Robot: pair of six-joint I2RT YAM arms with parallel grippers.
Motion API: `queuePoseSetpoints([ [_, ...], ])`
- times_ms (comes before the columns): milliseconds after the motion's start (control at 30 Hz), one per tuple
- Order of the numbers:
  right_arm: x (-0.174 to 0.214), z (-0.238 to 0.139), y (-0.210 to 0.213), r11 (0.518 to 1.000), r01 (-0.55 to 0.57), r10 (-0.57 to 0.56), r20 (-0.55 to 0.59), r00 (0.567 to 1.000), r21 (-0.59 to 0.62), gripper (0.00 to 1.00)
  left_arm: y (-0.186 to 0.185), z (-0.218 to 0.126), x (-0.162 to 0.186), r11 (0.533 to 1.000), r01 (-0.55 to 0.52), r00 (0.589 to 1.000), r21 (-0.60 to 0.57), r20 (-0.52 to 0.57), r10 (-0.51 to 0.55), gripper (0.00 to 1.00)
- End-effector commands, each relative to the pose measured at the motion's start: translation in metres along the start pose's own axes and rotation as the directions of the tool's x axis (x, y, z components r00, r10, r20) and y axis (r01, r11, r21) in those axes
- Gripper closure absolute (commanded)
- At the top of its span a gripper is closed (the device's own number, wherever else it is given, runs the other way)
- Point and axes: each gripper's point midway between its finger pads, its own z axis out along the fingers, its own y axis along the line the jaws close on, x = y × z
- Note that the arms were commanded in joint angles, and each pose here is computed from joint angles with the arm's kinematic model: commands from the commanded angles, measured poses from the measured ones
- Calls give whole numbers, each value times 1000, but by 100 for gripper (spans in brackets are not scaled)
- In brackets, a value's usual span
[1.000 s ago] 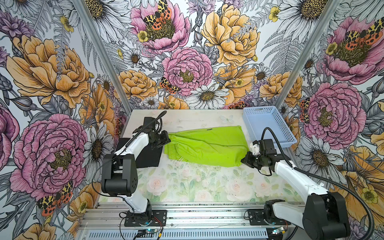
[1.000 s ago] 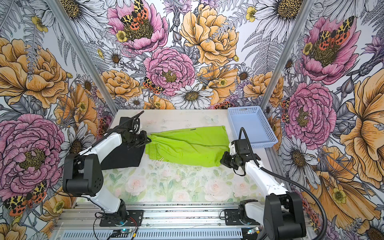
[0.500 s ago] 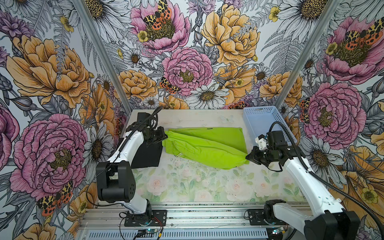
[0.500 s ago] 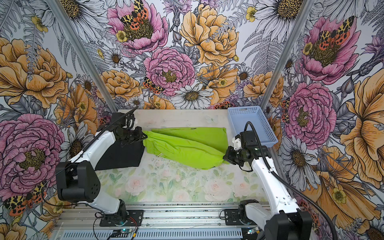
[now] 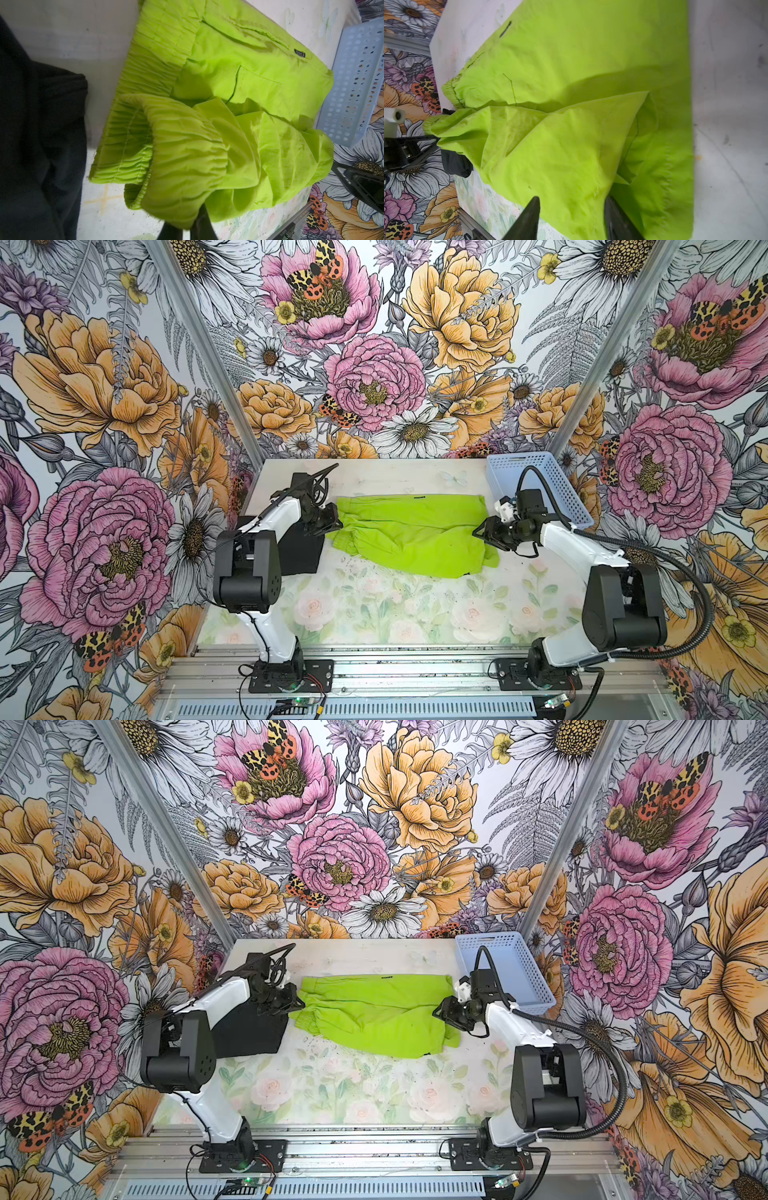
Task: Fold and stack the mixed laundry pile
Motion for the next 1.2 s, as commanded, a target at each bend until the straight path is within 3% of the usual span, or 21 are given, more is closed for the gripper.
queuePoseSetpoints([
  [0,18,-14,2,999,35,-34,39,999,-24,44,-5,-3,-8,999,-27,999,33,23,27,100],
  [233,55,-7,-17,1000,17,-17,22,1000,-7,41,-1,-2,-6,999,-19,1000,35,21,18,100],
  [800,69,27,-27,998,63,-62,-64,996,24,48,-1,1,-5,999,-17,1000,36,15,17,100],
  [900,71,24,-25,998,64,-63,-55,997,18,53,-2,-1,-6,999,-17,1000,38,19,16,100],
  [1167,72,18,-20,998,63,-63,-35,997,2,82,-2,0,-4,999,-13,1000,38,14,12,100],
])
